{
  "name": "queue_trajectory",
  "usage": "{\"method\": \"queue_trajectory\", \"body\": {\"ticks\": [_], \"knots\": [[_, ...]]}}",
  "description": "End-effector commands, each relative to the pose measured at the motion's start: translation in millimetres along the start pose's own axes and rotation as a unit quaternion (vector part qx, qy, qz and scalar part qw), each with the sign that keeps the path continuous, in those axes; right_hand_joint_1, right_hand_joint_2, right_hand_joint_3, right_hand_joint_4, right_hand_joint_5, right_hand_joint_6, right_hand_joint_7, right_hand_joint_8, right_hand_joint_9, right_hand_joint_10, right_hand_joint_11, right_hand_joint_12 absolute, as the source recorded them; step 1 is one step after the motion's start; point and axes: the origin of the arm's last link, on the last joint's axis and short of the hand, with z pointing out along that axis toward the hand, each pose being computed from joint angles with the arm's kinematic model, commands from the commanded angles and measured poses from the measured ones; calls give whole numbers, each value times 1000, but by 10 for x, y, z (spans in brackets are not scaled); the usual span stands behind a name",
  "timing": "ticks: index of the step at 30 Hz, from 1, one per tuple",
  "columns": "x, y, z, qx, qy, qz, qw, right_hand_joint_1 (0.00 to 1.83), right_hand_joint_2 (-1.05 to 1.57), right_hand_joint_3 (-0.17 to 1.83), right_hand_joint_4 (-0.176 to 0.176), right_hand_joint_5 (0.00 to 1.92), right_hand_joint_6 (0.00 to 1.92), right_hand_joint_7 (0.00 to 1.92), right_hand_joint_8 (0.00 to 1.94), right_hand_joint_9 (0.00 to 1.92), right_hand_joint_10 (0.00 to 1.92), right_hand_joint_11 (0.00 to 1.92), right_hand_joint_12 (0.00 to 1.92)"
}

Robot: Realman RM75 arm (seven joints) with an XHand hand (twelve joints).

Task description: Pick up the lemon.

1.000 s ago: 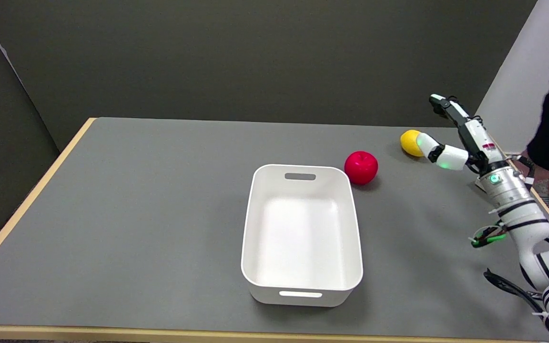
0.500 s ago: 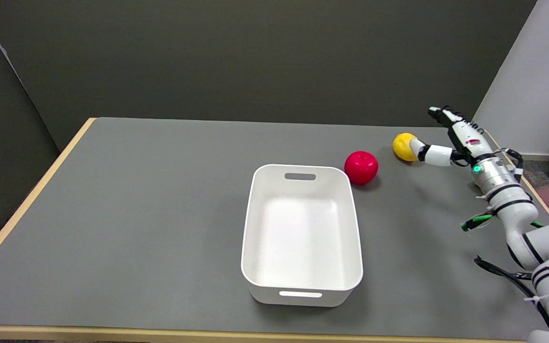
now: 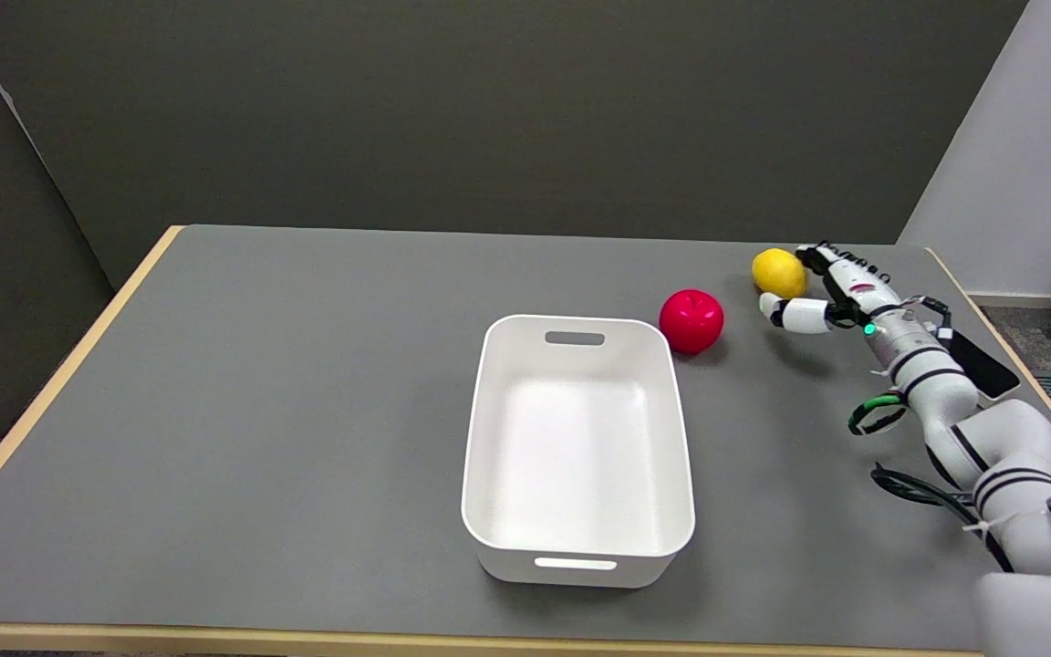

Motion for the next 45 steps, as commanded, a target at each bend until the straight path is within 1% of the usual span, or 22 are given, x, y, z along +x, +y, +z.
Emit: {"method": "queue_trajectory", "body": {"ticks": [1, 6, 12, 18, 20, 22, 23, 25, 27, 29, 31, 32, 33, 34, 35, 38, 40, 42, 45], "knots": [[-202, -58, 235, -34, -48, -15, 998, 533, 645, 830, -94, 122, 327, 178, 330, 53, 703, -1, 867], [-210, -76, 244, -33, -48, -12, 998, 533, 646, 829, -93, 121, 324, 172, 324, 49, 697, -1, 862], [-157, -154, 280, -19, -38, -19, 999, 534, 650, 827, -94, 118, 322, 169, 322, 47, 694, -1, 851], [-207, -246, 294, 7, -35, -3, 999, 536, 665, 828, -97, 117, 324, 180, 333, 63, 702, -1, 862], [-214, -264, 298, 14, -33, 1, 999, 545, 646, 946, -104, 118, 410, 207, 455, 140, 733, -1, 997], [-220, -278, 298, 21, -32, 3, 999, 534, 665, 959, -109, 134, 418, 243, 489, 170, 754, -1, 1042], [-217, -279, 298, 22, -31, 5, 999, 563, 698, 937, -112, 165, 452, 278, 558, 216, 810, 16, 1099], [-206, -275, 286, 27, -26, 9, 999, 675, 793, 857, -119, 255, 587, 356, 804, 359, 995, 79, 1271], [-200, -276, 274, 32, -23, 11, 999, 719, 823, 839, -120, 270, 778, 286, 1102, 419, 1090, 126, 1333], [-207, -264, 262, 33, -23, 11, 999, 731, 858, 808, -123, 267, 944, 248, 1279, 432, 1146, 137, 1377], [-221, -253, 249, 33, -24, 10, 999, 760, 875, 806, -127, 271, 1057, 208, 1442, 425, 1245, 117, 1480], [-227, -249, 240, 34, -25, 10, 999, 820, 1019, 619, -136, 343, 1301, 205, 1516, 409, 1333, 91, 1553], [-227, -248, 233, 36, -23, 10, 999, 907, 1243, 326, -149, 455, 1663, 207, 1599, 386, 1451, 56, 1645], [-222, -248, 225, 39, -22, 10, 999, 925, 1294, 271, -161, 468, 1752, 214, 1608, 384, 1468, 55, 1648], [-213, -255, 215, 44, -19, 9, 999, 924, 1299, 278, -174, 455, 1770, 221, 1598, 388, 1459, 64, 1628], [-141, -293, 190, 62, -6, 8, 998, 1065, 1329, 152, -112, 597, 1502, 413, 1941, 443, 1675, 7, 1823], [-87, -325, 153, 78, 6, 7, 997, 1084, 1318, 156, -131, 610, 1473, 425, 1941, 451, 1711, -1, 1820], [29, -396, 88, 105, 26, 14, 994, 1112, 1336, 97, -176, 563, 1426, 513, 1941, 506, 1830, -1, 1851], [287, -583, -64, 155, 69, 47, 984, 1119, 1329, 113, -176, 533, 1439, 560, 1941, 575, 1867, -1, 1920]]}}
